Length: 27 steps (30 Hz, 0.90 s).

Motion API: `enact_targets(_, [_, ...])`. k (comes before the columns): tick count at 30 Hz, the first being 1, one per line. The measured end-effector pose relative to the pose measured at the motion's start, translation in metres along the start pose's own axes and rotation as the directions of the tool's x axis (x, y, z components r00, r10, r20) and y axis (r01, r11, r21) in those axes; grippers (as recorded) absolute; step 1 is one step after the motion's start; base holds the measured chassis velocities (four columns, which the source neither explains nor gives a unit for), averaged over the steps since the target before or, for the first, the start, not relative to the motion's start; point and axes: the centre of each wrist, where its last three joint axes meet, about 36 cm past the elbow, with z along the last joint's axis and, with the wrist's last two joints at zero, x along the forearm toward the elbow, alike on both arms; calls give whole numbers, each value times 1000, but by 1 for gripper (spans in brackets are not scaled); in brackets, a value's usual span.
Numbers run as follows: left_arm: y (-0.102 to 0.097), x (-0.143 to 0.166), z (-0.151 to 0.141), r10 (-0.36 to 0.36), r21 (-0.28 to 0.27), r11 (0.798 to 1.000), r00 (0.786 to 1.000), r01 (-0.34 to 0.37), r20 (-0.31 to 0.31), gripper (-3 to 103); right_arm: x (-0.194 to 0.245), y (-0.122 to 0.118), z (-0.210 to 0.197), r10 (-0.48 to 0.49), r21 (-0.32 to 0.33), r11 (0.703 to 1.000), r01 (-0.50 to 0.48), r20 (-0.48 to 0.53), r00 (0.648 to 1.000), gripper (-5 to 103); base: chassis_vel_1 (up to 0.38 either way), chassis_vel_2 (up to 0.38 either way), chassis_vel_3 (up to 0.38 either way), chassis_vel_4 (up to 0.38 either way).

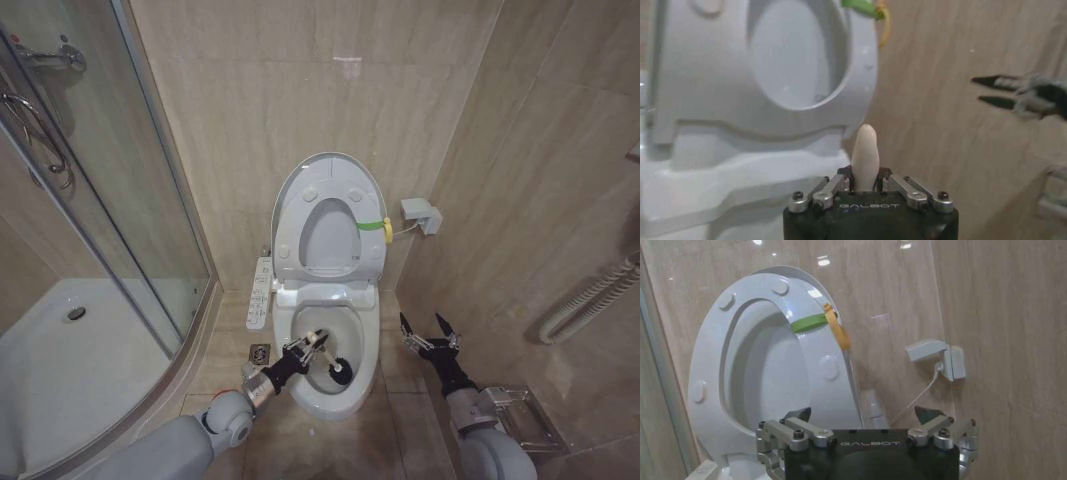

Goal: Open the toilet lid, clean the toilet bowl with a toilet brush, close the toilet lid, and flush.

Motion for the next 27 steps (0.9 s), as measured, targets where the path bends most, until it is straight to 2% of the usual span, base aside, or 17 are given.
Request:
enact_targets(2, [4, 0, 2, -10, -2, 1000, 1000, 10, -4, 22, 0, 0, 0, 0, 0, 1000, 0, 0, 1000, 100, 0, 0, 0, 0])
enact_targets(8, [32, -6, -5, -72, -15, 997, 997, 73, 7, 22, 0, 0, 0, 0, 0, 1000, 0, 0, 1000, 100, 0, 0, 0, 0])
enact_targets(13, [38, -9, -19, -84, -14, 996, 996, 85, 26, 22, 0, 0, 0, 0, 0, 1000, 0, 0, 1000, 100, 0, 0, 0, 0])
enact_targets(16, [21, -4, -32, -62, 6, 998, 998, 62, 14, 22, 0, 0, 0, 0, 0, 1000, 0, 0, 1000, 100, 0, 0, 0, 0])
enact_targets(17, [21, -4, -32, -62, 6, 998, 998, 62, 14, 22, 0, 0, 0, 0, 0, 1000, 0, 0, 1000, 100, 0, 0, 0, 0])
enact_targets(21, [-13, 11, -27, -25, 52, 998, 1000, 26, -12, 22, 0, 0, 0, 0, 0, 1000, 0, 0, 1000, 100, 0, 0, 0, 0])
enact_targets(27, [-14, 17, -17, -34, 60, 998, 999, 36, -25, 22, 0, 0, 0, 0, 0, 1000, 0, 0, 1000, 100, 0, 0, 0, 0])
